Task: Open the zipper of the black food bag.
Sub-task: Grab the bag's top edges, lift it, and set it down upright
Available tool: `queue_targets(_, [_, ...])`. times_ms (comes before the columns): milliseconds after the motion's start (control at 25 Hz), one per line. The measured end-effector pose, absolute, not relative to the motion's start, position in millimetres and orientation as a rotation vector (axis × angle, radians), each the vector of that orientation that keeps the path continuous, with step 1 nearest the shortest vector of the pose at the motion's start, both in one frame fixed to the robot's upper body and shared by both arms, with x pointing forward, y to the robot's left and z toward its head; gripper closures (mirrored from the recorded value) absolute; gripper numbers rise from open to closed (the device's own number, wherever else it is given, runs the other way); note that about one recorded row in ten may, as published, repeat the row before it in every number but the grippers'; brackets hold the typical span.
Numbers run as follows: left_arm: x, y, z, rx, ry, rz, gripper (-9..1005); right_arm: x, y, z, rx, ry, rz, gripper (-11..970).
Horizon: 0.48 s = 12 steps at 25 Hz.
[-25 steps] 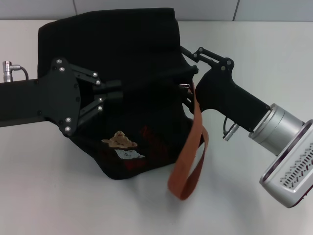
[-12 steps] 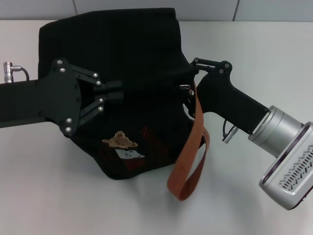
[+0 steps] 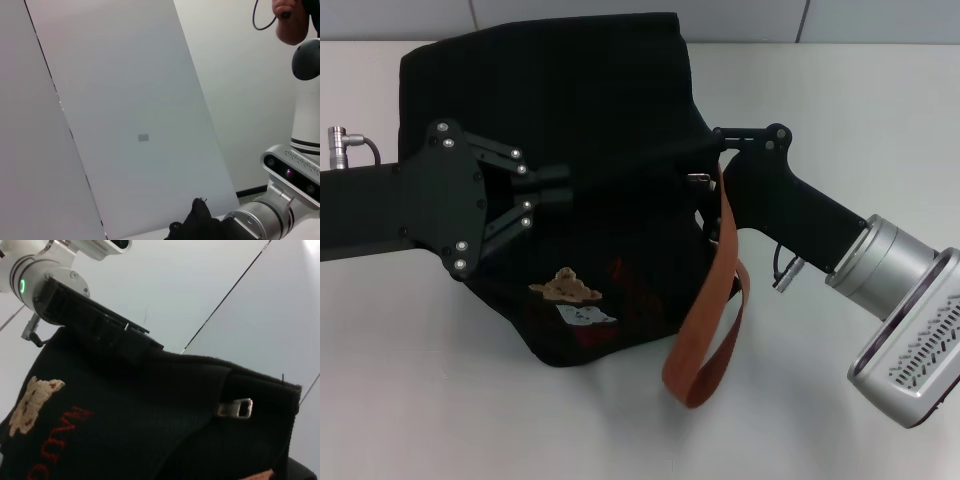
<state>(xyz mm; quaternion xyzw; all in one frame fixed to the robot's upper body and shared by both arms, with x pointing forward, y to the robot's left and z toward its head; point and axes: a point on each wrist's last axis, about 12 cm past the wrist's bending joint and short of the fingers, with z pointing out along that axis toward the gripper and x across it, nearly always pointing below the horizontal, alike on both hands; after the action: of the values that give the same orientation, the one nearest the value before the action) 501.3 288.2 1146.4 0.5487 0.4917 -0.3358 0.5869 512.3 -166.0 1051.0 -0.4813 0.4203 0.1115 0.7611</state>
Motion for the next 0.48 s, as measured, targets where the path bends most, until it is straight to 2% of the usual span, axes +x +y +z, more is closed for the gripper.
queue_targets(480, [501.3, 289.5, 1146.4, 1.275, 1.149, -0.781, 912, 511.7, -165.2, 1050.4, -1.059, 0.911, 0.247, 961])
